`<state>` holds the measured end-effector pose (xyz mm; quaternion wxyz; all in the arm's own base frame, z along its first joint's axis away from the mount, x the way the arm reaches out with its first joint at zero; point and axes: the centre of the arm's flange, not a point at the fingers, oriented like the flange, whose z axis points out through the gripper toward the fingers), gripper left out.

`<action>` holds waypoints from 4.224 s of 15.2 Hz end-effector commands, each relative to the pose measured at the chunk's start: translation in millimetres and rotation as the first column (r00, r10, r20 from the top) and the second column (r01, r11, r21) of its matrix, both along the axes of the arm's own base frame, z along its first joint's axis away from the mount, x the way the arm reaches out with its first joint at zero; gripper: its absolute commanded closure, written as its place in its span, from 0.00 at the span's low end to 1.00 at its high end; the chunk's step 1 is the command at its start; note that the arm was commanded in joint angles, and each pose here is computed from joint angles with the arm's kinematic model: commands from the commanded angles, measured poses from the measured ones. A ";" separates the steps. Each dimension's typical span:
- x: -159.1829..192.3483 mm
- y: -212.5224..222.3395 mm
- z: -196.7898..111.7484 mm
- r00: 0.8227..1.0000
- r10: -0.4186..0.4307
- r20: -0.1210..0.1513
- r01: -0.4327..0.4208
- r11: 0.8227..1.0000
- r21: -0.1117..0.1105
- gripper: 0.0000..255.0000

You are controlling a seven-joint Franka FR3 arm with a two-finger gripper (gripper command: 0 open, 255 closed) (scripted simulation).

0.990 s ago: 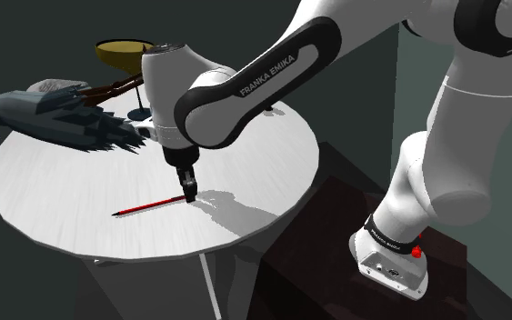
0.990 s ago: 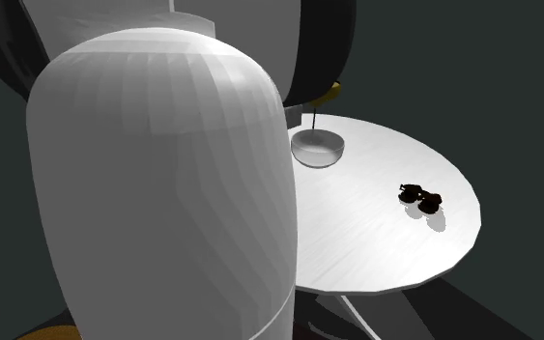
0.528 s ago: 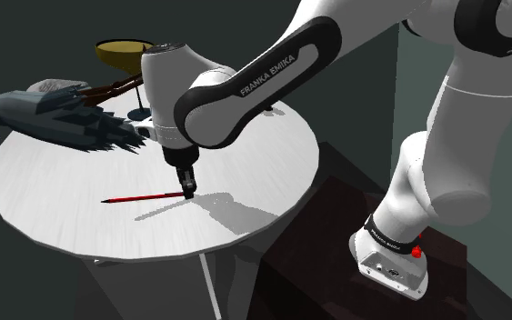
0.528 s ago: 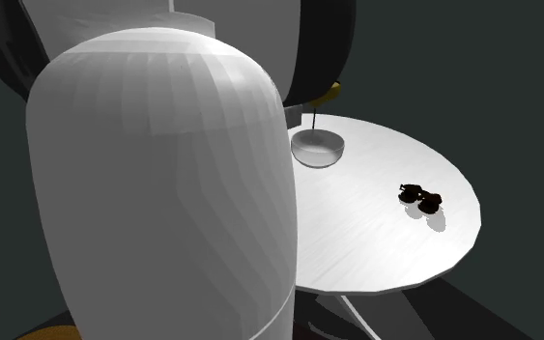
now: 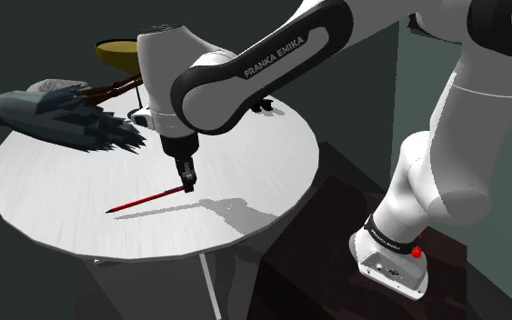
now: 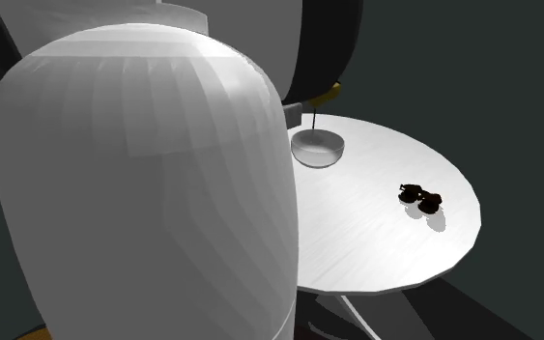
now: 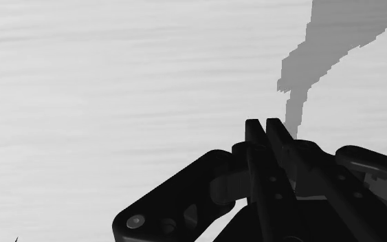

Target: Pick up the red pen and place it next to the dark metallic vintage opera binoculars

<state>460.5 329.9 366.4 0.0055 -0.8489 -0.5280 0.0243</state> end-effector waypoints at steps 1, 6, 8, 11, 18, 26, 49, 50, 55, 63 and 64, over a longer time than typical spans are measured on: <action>-0.1 -0.1 10.8 1.000 0.000 0.000 0.000 1.000 0.000 1.00; -0.1 -0.1 37.2 1.000 0.000 0.000 0.000 1.000 0.000 1.00; -0.1 -0.1 47.8 1.000 0.000 0.000 0.000 1.000 0.000 1.00; -0.1 -0.1 63.6 1.000 0.000 0.000 0.000 1.000 0.000 1.00; 7.7 -25.4 86.9 1.000 0.000 0.000 0.000 1.000 0.000 1.00; 39.1 -126.2 87.1 1.000 0.000 0.000 0.000 1.000 0.000 1.00; 127.4 -410.1 82.2 1.000 0.000 0.000 0.000 1.000 0.000 1.00; 127.4 -410.1 76.9 1.000 0.000 0.000 0.000 1.000 0.000 1.00; 127.4 -410.1 50.6 1.000 0.000 0.000 0.000 1.000 0.000 1.00; 127.4 -410.1 8.3 1.000 0.000 0.000 0.000 1.000 0.000 1.00; 127.4 -410.1 3.0 1.000 0.000 0.000 0.000 1.000 0.000 1.00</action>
